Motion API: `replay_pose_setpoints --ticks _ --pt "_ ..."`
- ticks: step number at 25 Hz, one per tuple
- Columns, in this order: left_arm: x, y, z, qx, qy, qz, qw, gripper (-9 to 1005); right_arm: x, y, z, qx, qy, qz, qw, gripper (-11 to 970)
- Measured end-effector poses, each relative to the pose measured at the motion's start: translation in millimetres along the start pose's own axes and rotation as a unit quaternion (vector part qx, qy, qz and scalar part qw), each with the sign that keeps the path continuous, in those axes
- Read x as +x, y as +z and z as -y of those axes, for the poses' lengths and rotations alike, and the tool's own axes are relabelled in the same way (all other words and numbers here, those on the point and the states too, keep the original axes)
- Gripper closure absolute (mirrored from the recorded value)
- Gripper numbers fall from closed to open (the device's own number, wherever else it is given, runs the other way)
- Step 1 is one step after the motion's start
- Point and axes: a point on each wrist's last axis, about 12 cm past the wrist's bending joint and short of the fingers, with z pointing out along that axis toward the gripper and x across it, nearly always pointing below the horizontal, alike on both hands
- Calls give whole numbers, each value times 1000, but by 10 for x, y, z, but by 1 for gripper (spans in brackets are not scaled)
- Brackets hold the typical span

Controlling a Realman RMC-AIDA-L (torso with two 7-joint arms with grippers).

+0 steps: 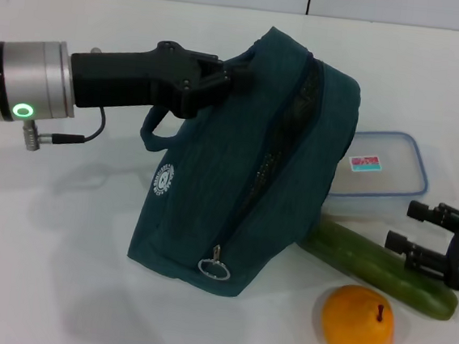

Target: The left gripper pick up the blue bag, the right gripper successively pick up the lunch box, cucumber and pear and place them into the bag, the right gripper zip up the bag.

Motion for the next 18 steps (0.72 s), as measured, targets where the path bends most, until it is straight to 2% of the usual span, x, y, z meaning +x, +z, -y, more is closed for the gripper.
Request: replay_pose_setpoints --ticks 10,13,18 --pt "-45 28 -9 2 7 1 1000 952 -36 -57 130 76 16 41 996 235" --pt "-51 32 -12 2 10 1 1000 952 -14 -93 74 90 37 81 992 235" --pt "-64 54 -12 5 18 1 1000 952 64 -95 -123 99 120 182 971 235"
